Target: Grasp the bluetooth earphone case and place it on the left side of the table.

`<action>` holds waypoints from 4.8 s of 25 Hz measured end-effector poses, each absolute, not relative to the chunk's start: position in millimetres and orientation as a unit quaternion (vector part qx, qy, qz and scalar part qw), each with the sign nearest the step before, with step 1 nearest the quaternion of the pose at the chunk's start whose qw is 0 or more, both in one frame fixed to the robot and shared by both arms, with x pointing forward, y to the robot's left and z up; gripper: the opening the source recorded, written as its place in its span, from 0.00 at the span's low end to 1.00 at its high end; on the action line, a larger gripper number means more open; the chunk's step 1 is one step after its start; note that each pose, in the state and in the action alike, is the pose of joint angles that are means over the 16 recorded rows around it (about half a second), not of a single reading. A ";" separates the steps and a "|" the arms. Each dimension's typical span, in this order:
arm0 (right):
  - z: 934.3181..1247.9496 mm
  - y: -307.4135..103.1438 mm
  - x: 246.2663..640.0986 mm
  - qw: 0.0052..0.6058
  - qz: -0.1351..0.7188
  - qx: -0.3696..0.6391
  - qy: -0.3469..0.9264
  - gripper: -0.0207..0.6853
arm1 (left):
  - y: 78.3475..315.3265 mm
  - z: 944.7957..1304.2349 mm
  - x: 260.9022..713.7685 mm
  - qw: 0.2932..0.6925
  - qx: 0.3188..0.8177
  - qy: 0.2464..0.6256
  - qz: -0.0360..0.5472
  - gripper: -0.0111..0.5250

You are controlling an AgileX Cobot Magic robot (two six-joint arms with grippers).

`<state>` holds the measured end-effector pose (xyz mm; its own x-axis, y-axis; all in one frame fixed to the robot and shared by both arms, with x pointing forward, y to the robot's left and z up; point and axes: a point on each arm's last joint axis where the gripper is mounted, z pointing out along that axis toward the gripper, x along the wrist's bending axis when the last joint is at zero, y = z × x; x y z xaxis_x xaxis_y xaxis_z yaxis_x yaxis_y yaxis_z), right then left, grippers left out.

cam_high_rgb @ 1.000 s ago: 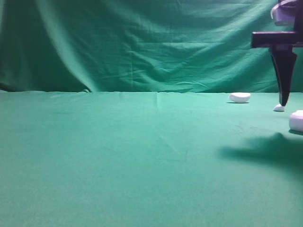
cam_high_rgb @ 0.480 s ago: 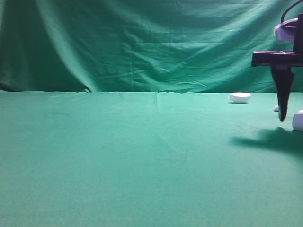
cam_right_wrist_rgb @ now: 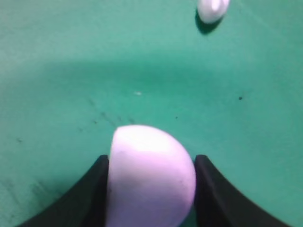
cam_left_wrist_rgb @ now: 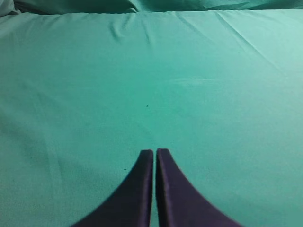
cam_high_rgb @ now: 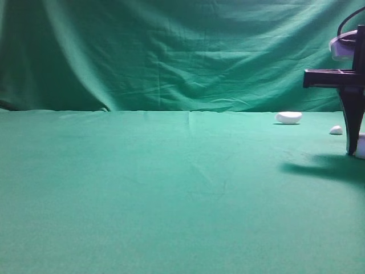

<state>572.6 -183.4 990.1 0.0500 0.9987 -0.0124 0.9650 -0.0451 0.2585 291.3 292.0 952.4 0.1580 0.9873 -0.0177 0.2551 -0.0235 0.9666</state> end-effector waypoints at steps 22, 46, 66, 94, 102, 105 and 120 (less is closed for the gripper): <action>1000.1 108.5 559.3 0.116 0.278 0.376 0.877 0.49 | 292.0 952.4 291.3 0.469 0.599 0.518 0.391 0.02; 1011.7 132.6 543.2 0.115 0.265 0.345 0.893 0.53 | 292.0 952.4 291.3 0.469 0.599 0.518 0.391 0.02; 1200.8 -35.9 504.3 0.155 0.287 0.429 0.842 0.03 | 292.0 952.4 291.3 0.469 0.599 0.518 0.391 0.02; 1117.6 -228.0 332.6 0.203 0.371 0.424 0.801 0.03 | 292.0 952.4 291.3 0.469 0.599 0.518 0.391 0.02; 1085.0 -262.5 319.2 0.293 0.425 0.454 0.726 0.03 | 292.0 952.4 291.3 0.469 0.599 0.518 0.391 0.02; 1066.6 -275.7 311.7 0.334 0.439 0.476 0.685 0.03 | 292.0 952.4 291.3 0.469 0.599 0.518 0.391 0.02; 964.5 -300.6 290.2 0.424 0.425 0.559 0.572 0.03 | 292.0 952.4 291.3 0.469 0.599 0.518 0.391 0.02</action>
